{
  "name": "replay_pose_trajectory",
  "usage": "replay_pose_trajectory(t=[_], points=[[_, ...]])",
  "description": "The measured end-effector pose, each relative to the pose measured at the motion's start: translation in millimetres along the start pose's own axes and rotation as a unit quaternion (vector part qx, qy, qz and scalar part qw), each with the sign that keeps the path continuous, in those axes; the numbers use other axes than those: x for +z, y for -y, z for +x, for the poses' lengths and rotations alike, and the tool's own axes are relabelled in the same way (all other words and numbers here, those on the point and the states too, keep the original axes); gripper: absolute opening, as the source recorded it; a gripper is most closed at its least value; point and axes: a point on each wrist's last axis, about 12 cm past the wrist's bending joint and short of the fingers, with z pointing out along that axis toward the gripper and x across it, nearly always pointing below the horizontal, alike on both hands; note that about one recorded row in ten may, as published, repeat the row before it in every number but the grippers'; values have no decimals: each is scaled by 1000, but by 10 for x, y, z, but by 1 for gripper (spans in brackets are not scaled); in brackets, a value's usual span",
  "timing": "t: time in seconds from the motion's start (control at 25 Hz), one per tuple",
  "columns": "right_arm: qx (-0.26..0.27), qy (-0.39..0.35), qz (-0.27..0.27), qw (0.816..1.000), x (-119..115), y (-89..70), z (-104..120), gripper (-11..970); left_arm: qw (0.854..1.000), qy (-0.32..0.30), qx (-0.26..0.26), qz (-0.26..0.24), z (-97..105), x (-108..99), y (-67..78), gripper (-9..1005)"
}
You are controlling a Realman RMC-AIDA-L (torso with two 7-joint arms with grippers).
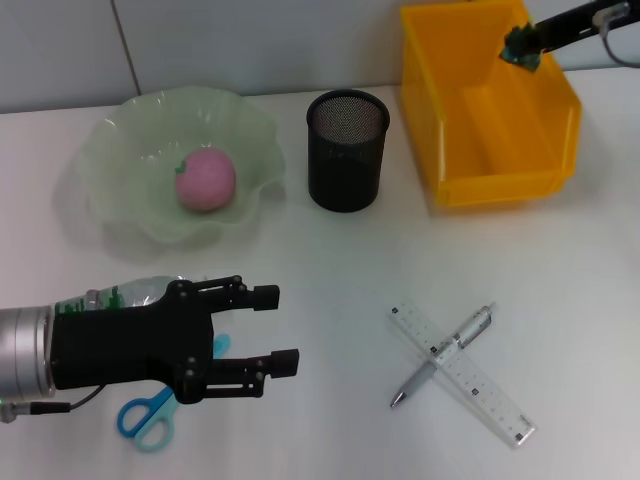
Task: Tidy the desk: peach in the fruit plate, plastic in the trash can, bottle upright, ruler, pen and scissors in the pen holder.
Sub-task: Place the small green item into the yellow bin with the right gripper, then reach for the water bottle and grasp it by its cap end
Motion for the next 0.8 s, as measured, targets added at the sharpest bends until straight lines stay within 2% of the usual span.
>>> replay_pose_trajectory(t=[0.24,0.52,0.72,0.8], points=[[7,8,8,1000,176,14,20,251,1000,2,1,2,6,-6,11,786],[12,14,10,1000,222,-2,14,436,1000,3,1,5,6,-8,19,786],[14,16,9,1000,222,-3,12,708,1000,3,0,5,7,-9,20,786],[15,17,8,1000,221,-2,11,717,1000,3,0,5,7,-9,20,786]])
